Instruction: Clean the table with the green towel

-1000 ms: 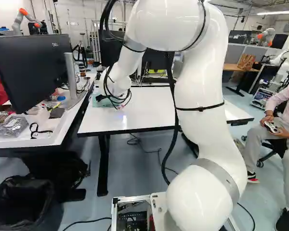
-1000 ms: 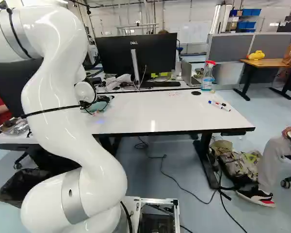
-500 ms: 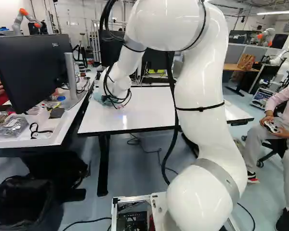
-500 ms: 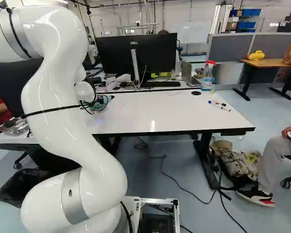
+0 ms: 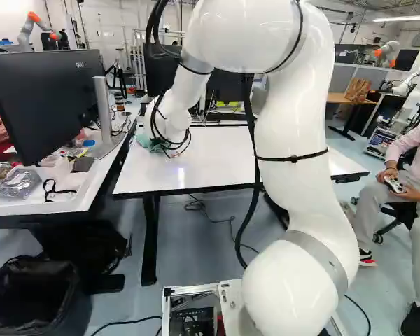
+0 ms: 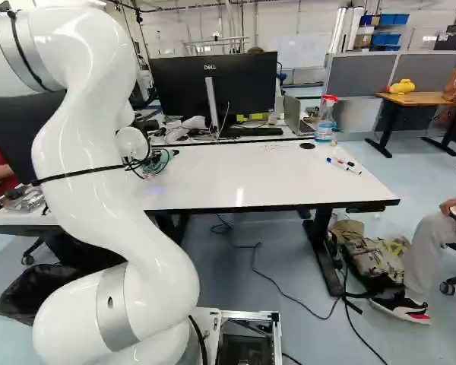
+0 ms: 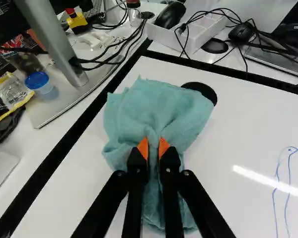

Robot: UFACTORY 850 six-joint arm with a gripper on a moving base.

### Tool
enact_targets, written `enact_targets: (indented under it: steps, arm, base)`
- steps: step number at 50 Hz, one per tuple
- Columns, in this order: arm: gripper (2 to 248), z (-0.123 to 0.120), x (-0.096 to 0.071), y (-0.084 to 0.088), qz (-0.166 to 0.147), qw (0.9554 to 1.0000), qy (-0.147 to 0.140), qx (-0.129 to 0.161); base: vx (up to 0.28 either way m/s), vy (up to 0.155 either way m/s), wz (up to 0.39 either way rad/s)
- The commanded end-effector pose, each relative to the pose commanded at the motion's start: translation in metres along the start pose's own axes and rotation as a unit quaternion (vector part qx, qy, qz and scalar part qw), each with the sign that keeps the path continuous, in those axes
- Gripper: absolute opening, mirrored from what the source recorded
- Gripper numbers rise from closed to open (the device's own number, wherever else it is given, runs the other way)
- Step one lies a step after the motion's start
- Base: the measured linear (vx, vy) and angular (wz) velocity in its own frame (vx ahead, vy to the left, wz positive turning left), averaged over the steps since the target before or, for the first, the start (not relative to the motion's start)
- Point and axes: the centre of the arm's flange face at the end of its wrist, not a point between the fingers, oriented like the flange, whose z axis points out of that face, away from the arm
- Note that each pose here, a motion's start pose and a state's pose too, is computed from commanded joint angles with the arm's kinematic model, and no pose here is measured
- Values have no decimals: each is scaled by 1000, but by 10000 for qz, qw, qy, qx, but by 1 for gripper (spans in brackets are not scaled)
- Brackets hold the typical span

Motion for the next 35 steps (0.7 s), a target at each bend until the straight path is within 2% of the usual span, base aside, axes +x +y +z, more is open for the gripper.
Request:
enact_targets:
  steps: [35]
  arm:
    - [42, -34, 27, 0, 4, 9995, 328, 9]
  base:
    - [0, 0, 0]
